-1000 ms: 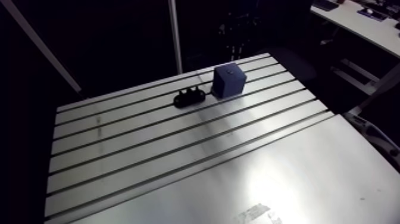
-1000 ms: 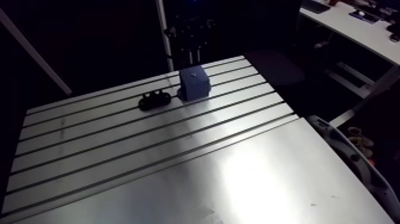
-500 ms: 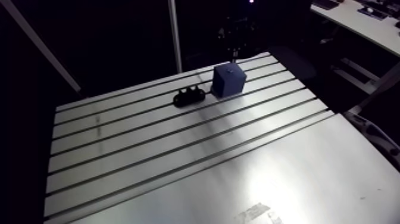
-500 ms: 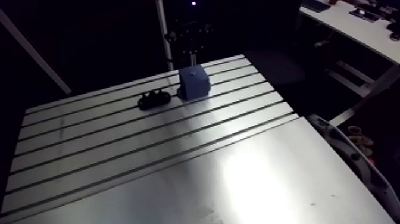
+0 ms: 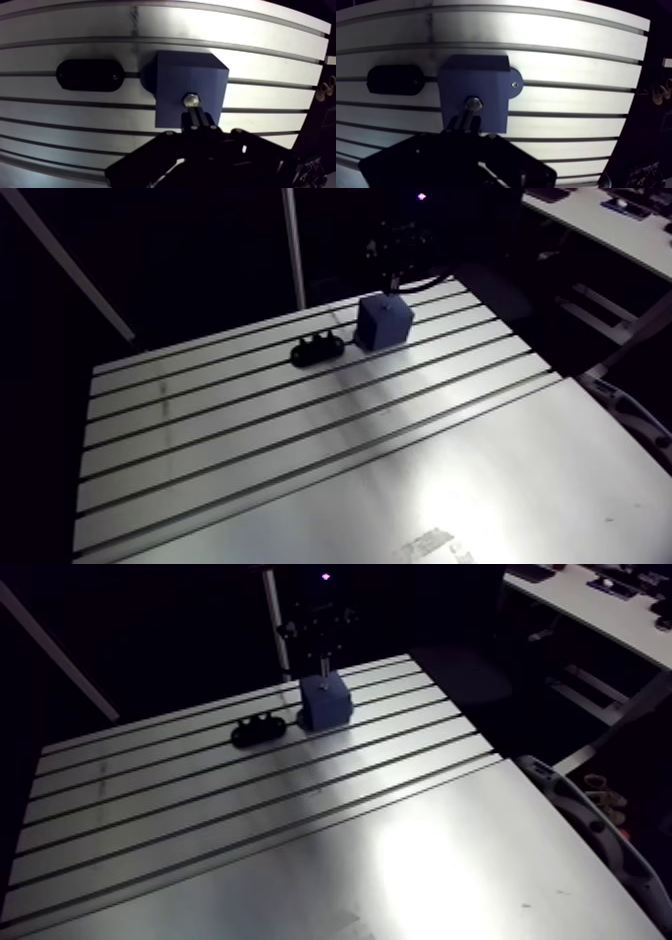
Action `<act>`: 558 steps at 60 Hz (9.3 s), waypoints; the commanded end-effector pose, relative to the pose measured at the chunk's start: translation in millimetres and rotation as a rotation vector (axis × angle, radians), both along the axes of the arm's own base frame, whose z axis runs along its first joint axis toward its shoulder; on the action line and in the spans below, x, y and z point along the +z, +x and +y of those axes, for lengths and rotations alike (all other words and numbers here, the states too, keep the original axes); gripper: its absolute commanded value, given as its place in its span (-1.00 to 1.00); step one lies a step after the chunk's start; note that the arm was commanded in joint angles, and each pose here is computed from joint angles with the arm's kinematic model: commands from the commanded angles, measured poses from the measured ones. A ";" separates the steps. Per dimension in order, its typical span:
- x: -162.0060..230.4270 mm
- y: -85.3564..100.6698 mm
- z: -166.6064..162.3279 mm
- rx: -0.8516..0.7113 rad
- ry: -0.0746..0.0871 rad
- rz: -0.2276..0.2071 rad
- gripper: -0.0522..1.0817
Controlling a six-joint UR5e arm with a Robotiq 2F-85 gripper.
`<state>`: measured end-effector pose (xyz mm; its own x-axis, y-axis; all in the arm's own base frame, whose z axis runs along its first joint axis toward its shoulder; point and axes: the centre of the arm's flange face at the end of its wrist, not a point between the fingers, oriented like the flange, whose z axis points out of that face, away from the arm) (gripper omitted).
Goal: Pick up the M10 bolt and insert it into the hex recess until seated.
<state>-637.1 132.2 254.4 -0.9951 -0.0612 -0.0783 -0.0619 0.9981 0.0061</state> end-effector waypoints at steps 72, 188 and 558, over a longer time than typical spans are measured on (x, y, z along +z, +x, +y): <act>-20.7 -2.7 4.9 -0.001 -0.004 -0.011 0.99; -24.2 -1.8 2.2 0.002 -0.007 -0.016 0.98; 245.5 133.0 -228.7 -0.066 0.021 0.075 -0.90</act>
